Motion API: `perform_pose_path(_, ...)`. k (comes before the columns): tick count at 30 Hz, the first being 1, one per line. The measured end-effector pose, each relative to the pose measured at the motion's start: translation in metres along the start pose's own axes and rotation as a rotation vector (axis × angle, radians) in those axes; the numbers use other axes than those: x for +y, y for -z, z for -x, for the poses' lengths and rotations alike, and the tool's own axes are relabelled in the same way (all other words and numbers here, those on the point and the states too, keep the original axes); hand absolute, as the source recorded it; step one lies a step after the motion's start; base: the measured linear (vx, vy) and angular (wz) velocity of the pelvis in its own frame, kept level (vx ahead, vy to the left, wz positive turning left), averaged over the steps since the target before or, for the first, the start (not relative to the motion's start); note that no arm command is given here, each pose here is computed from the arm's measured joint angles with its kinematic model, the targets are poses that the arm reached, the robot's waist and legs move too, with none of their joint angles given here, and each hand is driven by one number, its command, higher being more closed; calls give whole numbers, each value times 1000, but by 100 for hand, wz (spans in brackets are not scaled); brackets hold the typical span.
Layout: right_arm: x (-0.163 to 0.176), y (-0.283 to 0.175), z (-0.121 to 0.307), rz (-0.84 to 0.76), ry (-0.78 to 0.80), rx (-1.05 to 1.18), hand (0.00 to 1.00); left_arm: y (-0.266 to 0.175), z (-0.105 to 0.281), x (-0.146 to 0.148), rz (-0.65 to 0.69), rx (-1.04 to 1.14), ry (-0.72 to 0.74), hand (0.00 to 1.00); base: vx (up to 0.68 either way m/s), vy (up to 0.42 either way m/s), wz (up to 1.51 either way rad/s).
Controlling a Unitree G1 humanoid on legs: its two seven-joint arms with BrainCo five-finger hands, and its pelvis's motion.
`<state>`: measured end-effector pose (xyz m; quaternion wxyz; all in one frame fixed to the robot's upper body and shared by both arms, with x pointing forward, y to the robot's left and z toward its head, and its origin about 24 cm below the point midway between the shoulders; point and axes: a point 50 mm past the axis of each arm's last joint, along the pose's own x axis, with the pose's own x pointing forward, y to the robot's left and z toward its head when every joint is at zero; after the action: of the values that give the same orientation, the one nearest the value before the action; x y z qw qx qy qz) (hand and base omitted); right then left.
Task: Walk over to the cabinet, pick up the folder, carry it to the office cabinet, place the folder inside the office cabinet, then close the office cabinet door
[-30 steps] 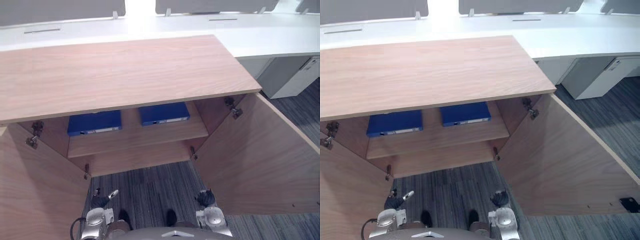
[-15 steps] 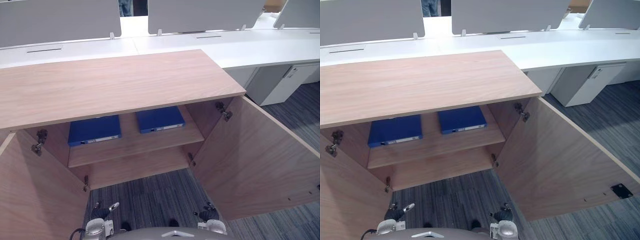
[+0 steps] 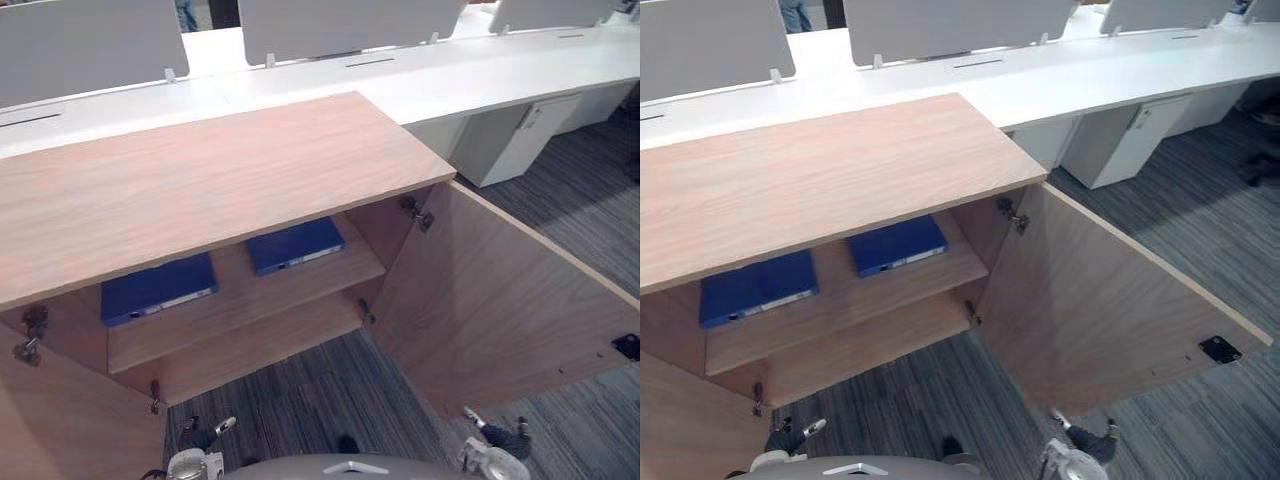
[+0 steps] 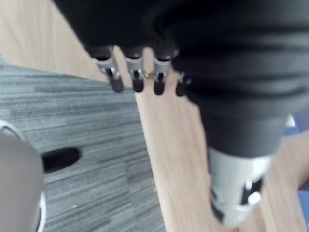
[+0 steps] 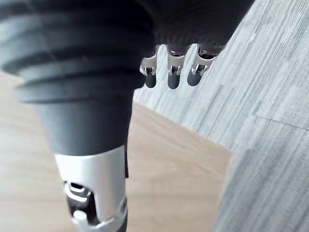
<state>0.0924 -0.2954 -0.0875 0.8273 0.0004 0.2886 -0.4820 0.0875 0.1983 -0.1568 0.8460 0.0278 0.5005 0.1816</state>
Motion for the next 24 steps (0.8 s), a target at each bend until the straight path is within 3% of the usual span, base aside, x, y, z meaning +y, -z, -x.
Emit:
perform_pose_path(10, -34, -47, -14, -279, 208, -142, 0, -6, 1, 1, 45, -28, -11, 0, 52, -20, -19)
perform_pose_path(24, -49, -127, -60, -415, 199, -287, 0, -9, 0, -4, 6, -45, 44, 0, -27, -56, -8)
